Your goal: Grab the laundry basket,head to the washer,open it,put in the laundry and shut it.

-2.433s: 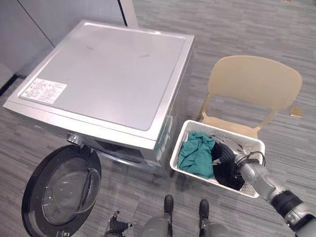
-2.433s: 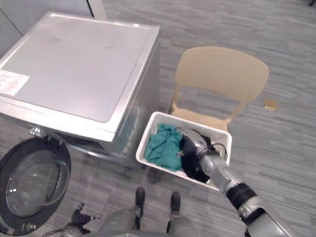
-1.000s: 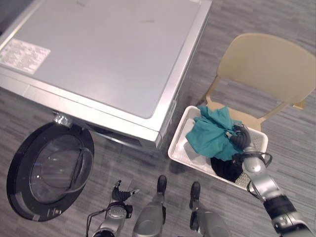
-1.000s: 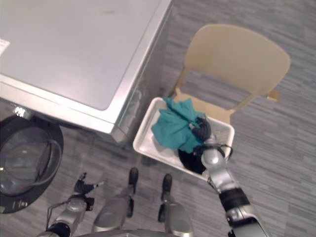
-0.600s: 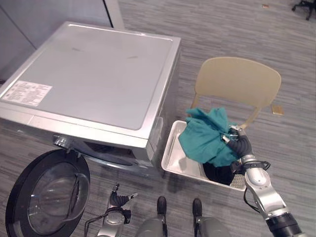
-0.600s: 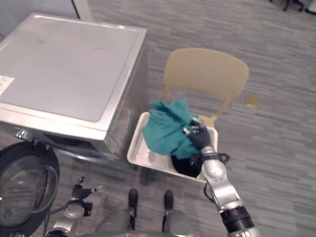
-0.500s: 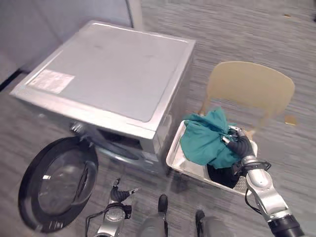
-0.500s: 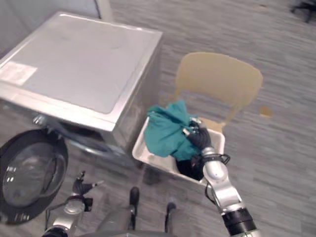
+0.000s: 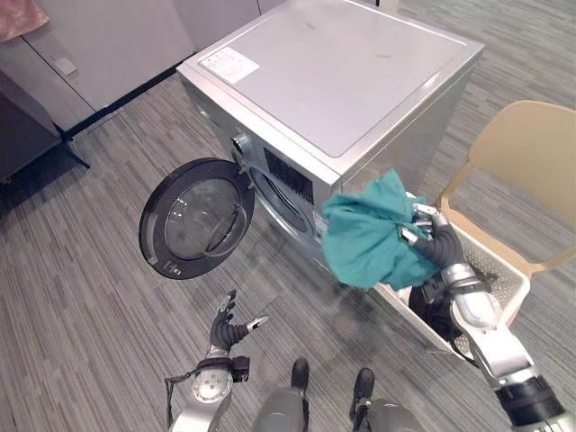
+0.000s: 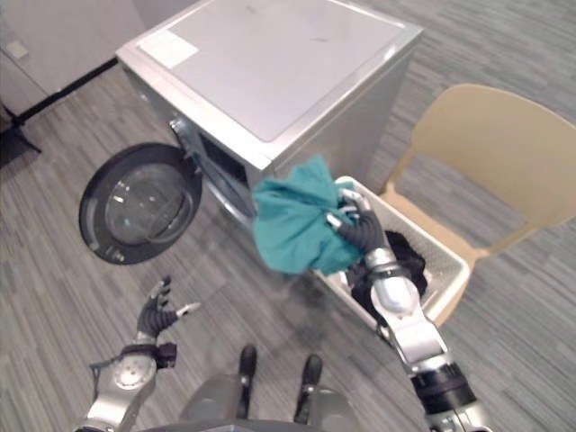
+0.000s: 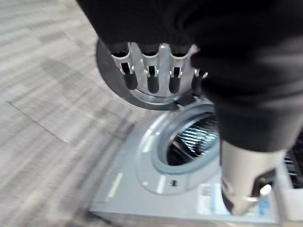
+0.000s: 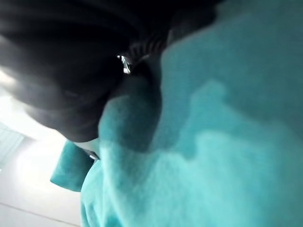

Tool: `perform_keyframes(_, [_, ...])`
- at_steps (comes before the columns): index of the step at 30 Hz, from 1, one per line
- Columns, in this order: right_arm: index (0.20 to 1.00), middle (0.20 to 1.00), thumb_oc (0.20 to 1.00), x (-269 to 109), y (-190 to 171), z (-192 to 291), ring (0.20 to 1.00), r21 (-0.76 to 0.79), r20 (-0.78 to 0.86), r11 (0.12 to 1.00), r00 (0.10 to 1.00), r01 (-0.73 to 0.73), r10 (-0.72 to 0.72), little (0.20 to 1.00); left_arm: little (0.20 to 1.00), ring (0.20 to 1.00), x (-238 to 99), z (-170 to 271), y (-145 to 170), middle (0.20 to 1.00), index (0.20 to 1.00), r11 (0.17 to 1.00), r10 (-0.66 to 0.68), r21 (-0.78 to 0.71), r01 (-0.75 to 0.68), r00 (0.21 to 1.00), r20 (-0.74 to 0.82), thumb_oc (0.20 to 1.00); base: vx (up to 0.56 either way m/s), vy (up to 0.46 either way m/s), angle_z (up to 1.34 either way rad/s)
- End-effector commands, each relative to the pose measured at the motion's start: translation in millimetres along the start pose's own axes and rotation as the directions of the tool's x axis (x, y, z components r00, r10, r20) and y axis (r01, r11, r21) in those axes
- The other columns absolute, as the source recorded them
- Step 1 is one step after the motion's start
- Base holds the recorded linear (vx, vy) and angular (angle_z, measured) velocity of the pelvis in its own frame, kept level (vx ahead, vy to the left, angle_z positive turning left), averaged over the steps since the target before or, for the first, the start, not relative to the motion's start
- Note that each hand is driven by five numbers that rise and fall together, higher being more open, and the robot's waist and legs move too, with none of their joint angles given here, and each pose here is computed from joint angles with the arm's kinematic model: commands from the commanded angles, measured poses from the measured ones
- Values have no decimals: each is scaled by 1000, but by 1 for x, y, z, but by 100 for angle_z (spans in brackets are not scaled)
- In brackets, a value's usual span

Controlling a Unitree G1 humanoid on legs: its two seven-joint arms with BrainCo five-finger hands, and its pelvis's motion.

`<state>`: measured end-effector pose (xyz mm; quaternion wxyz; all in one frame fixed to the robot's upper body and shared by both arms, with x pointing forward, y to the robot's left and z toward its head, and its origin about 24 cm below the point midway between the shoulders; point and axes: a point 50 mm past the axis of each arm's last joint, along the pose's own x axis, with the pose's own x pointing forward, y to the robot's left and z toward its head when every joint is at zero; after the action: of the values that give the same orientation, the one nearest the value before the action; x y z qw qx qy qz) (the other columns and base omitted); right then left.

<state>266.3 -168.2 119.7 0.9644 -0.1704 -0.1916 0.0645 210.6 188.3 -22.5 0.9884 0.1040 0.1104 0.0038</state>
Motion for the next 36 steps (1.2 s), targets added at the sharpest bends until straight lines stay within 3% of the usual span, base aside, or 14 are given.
perform_keyframes(1, [200,200,200,9,8,35,200,130,197,989,980,-64,37,200,1000,1000,12,60,2,1000,1000,990,-76,133,38,952,295,1000,25,79,91])
perform_keyframes(8, [200,200,200,21,57,47,200,224,250,928,938,-299,242,200,1000,1000,19,108,-22,1000,1000,977,-162,198,72,861,483,1000,43,73,11])
perform_keyframes(12, [200,200,200,21,78,51,200,333,259,872,924,-358,280,200,1000,1000,24,122,-35,1000,1000,976,-173,203,75,832,527,1000,47,50,-3])
perform_keyframes(22, [200,200,200,24,124,82,200,531,373,679,860,-506,349,200,1000,1000,36,118,-74,1000,1000,958,-272,217,189,840,469,1000,30,36,-3])
perform_keyframes(23, [200,200,200,24,131,85,200,565,377,641,854,-520,359,200,200,200,37,120,-80,200,200,956,-284,212,205,834,474,200,15,21,-7])
perform_keyframes(27, [200,200,200,21,139,79,200,580,353,622,851,-526,389,200,200,200,37,124,-81,200,200,959,-278,192,209,828,488,200,16,26,-3])
perform_keyframes(28, [796,796,796,18,138,71,796,572,323,639,857,-515,402,796,200,200,37,126,-77,200,200,966,-255,172,193,828,499,200,0,0,0])
perform_keyframes(29, [915,915,915,17,138,71,915,572,322,639,857,-515,403,915,200,200,37,125,-77,200,200,966,-254,172,193,828,499,200,0,0,0])
perform_keyframes(30, [1000,1000,1000,15,135,62,1000,560,284,664,868,-496,408,1000,200,200,36,126,-72,200,200,973,-229,143,181,833,504,200,0,0,0])
perform_keyframes(36, [1000,1000,1000,6,113,34,1000,482,159,786,921,-387,356,1000,200,200,33,121,-45,200,200,994,-113,59,96,860,498,200,15,5,-6])
